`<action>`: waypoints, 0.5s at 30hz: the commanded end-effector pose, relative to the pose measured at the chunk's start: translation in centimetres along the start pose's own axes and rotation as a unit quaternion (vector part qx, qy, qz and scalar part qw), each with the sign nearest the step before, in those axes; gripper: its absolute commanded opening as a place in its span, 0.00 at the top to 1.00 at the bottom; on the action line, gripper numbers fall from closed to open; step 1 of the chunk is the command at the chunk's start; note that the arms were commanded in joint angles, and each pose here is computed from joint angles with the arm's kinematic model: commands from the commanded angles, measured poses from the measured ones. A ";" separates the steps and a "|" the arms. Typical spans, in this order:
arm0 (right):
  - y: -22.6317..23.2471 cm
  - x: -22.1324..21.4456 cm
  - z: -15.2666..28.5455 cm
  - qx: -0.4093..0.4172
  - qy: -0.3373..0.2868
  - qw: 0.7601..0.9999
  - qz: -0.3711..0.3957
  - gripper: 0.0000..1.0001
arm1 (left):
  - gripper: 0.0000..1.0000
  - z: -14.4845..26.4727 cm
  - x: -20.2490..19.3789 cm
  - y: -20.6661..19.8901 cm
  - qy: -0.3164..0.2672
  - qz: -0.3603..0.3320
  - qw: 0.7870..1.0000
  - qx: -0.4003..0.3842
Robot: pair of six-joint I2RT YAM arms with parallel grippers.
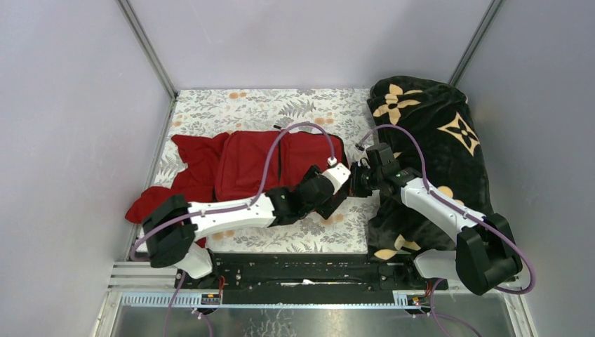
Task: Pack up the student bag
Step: Zip the student bag at the center of the board.
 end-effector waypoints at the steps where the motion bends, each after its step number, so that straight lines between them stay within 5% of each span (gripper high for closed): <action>1: 1.6 1.8 0.8 0.025 -0.029 0.999 0.015 1.00 | 0.14 -2.2 0.5 -0.5 -0.040 -0.024 0.998 0.040; 5: 1.6 1.5 0.7 0.026 -0.028 0.999 0.011 1.00 | 0.22 -4.2 -0.3 -0.3 -0.013 -0.051 0.996 0.075; 12: 0.9 2.3 1.8 -0.010 -0.052 0.998 0.015 1.00 | 0.92 -3.7 0.0 0.1 -0.035 0.017 0.995 0.087; 15: 0.1 3.0 2.1 -0.023 -0.058 0.998 -0.001 1.00 | 1.00 -3.1 -0.7 -0.2 -0.025 0.035 0.997 0.064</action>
Point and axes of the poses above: each gripper's point midway between its finger pads, its own z axis back along the fingers, its own y axis along the line the jaws close on, x = y × z, the point moved 3 cm from there along z, back along the fingers, and after that the axes turned 13 degrees about z, right-handed, at the moved point
